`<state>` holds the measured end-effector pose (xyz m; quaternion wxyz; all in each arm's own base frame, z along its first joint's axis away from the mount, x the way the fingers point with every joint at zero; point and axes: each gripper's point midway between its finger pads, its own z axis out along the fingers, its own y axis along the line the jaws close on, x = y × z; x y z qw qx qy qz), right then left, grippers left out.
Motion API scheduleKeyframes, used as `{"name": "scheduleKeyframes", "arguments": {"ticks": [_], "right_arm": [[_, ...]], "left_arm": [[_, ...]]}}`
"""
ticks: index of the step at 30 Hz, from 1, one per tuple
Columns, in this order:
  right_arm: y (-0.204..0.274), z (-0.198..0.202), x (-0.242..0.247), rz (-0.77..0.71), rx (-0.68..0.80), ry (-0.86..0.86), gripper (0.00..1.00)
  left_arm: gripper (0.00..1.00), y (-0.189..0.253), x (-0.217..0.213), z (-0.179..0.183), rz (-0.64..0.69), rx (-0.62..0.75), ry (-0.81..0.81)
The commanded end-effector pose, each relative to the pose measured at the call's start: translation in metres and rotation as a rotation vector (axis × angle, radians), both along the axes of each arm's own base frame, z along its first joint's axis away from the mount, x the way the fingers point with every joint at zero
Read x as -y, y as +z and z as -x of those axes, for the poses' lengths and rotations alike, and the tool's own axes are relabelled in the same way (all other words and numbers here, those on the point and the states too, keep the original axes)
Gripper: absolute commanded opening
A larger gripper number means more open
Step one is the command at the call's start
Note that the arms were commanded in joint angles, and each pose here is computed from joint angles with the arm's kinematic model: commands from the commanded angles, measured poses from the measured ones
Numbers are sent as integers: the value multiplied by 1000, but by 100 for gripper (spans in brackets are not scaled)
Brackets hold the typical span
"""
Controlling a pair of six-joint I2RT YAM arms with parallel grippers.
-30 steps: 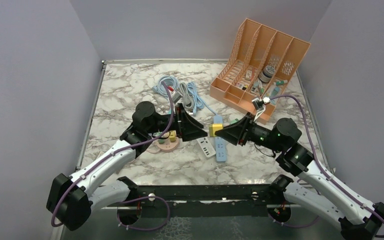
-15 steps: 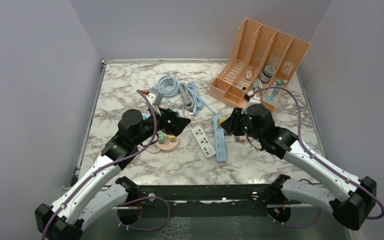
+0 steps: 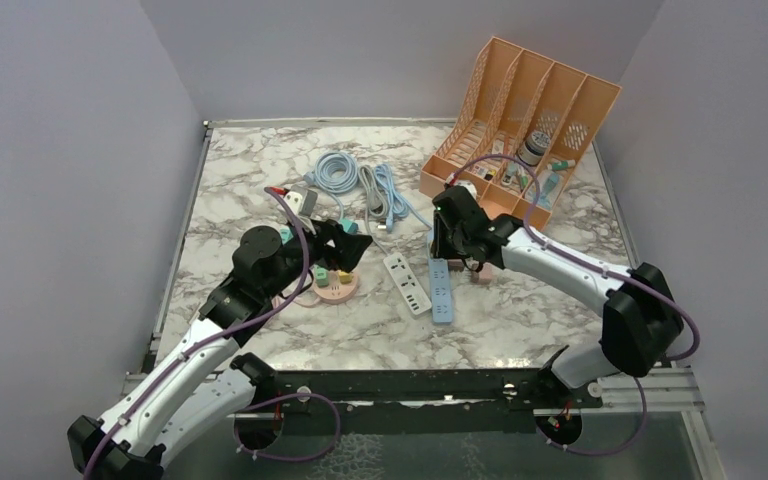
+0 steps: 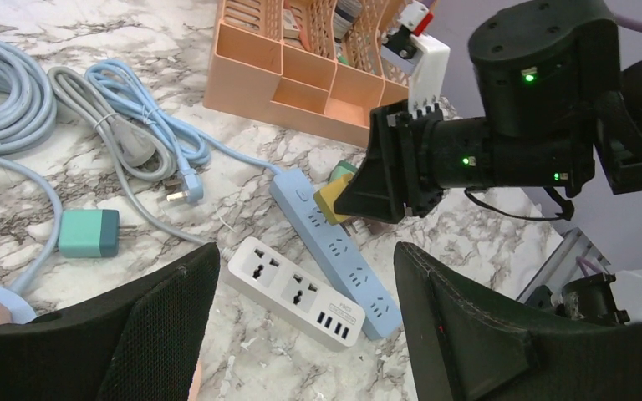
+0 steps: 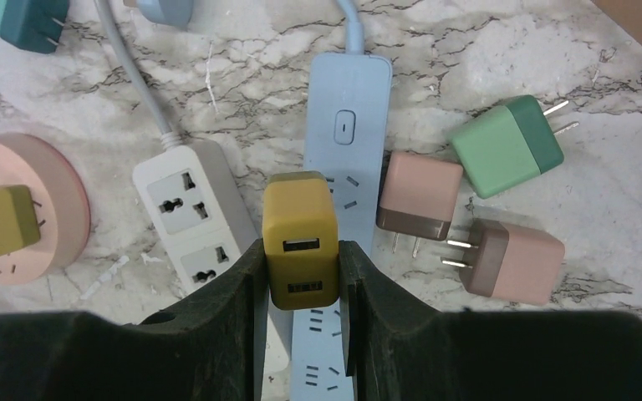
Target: Insert the plug
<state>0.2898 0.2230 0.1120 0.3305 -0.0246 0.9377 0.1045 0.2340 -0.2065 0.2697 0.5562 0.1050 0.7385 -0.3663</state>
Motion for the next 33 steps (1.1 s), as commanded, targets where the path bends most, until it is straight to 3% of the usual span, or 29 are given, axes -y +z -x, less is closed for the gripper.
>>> {"name": "scheduleKeyframes", "arguments": {"ticks": [1,14,25,33], "right_arm": [[0,-13,5,90,-8,-20,1],[-22,-8,18,195,-92,-66,1],[-35,-8,-4,144,-140,20,1],[-42,0,6,203,-199,-5,1]], "left_arm": [[78,-1,-2,-2,10,-10,20],[78,-9,-2,-3,30,-29,30],[78,-9,-2,-4,24,-32,33],[78,-8,-1,-3,24,-32,25]]}}
